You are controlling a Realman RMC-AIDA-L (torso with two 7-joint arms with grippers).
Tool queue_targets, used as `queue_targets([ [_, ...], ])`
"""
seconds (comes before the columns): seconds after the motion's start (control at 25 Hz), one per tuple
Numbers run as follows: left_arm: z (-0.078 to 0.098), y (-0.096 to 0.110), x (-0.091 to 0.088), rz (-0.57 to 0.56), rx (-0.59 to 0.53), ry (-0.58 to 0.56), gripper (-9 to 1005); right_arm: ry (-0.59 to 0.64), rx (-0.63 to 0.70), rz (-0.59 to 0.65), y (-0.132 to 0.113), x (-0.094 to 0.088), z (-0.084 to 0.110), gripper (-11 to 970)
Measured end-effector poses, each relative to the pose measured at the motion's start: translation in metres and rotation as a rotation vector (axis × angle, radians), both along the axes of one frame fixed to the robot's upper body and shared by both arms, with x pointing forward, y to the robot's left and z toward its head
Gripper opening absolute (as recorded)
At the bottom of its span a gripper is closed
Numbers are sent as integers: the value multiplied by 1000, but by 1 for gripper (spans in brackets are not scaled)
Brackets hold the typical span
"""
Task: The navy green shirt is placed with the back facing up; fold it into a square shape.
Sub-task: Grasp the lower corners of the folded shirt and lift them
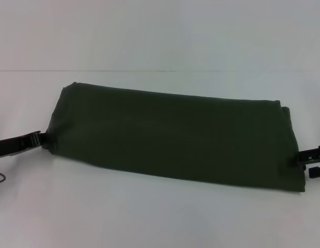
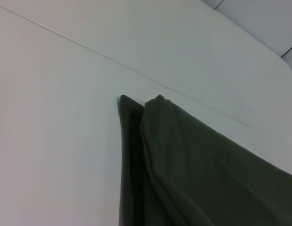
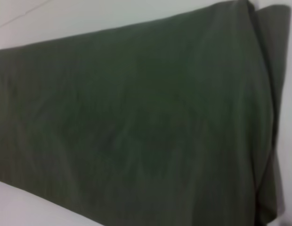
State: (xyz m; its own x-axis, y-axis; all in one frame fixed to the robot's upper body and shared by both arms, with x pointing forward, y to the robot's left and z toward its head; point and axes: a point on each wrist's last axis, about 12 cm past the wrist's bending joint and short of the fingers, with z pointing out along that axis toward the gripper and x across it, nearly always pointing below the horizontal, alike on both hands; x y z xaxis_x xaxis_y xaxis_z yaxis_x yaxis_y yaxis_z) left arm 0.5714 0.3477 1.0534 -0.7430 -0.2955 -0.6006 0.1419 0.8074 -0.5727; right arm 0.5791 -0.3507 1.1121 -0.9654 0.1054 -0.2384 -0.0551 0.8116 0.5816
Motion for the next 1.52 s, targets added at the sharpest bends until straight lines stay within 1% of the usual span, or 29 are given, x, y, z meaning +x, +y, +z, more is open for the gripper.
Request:
queue_targets([
  [0.28, -1, 0, -1, 3, -3, 2, 28, 6, -6, 19, 11, 0, -7, 925],
  [0.52, -2, -1, -1, 5, -6, 3, 28, 16, -6, 25, 15, -1, -16, 925],
  [0.84, -2, -1, -1, 8, -6, 1, 28, -2, -7, 36, 18, -2, -17, 904],
  [1.04, -1, -1, -1, 5, -9, -1, 28, -3, -7, 43, 19, -1, -17, 710],
  [1.48, 1, 0, -2, -12, -20, 5, 27, -9, -14, 49, 16, -1, -16, 506],
  [1.52, 2, 0, -2, -19, -23, 6, 27, -13, -16, 54, 16, -1, -16, 421],
])
